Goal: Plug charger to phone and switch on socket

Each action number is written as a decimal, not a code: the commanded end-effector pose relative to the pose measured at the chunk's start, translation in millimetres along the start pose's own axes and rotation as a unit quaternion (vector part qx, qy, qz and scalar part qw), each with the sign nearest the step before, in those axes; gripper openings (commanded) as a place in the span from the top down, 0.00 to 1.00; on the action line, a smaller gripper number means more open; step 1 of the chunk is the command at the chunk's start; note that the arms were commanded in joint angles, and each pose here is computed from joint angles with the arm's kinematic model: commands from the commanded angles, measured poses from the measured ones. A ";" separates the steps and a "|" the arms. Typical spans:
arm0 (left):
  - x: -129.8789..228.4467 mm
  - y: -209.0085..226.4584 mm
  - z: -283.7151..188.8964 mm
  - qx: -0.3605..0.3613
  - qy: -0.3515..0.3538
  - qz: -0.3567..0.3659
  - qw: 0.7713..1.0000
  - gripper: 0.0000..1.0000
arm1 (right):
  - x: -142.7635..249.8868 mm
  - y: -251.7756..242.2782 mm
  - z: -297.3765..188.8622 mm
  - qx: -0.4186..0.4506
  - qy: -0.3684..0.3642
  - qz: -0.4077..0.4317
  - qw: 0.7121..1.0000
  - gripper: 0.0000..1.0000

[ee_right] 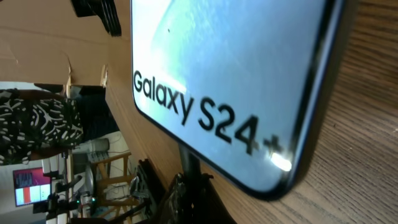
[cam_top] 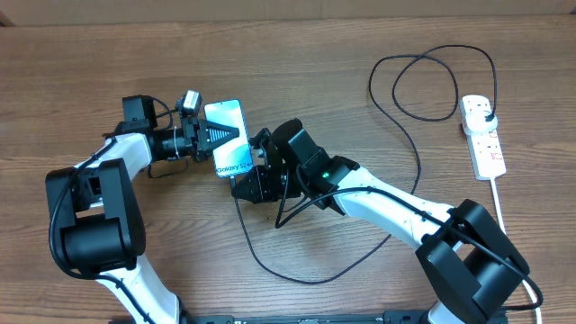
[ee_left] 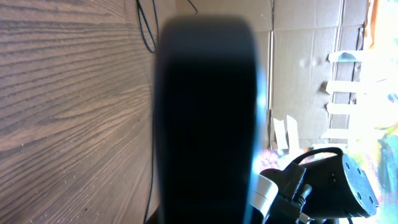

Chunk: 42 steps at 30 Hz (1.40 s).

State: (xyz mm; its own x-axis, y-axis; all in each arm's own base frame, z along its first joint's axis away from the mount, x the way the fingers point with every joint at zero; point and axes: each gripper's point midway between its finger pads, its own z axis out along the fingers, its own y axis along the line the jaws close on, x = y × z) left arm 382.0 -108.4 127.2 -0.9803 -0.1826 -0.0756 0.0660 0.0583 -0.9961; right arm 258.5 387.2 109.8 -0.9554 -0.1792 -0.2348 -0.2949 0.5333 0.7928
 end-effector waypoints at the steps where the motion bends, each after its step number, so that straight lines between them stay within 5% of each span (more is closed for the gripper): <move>1: -2.8 -19.6 -5.7 0.018 -0.003 0.037 0.999 0.96 | 2.8 -3.0 0.4 -0.002 0.007 0.004 1.000 0.96; 42: 0.0 -22.6 -5.1 0.028 0.001 0.064 0.998 0.96 | -8.5 -12.2 -4.3 0.013 -0.014 0.009 1.000 0.96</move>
State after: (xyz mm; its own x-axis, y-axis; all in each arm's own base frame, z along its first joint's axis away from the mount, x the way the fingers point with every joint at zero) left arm 382.3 -104.6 127.0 -0.9721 -0.1879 -0.1404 0.1291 0.0711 -0.9891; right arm 260.4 384.8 108.4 -0.9574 -0.1731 -0.2312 -0.2886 0.5415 0.7896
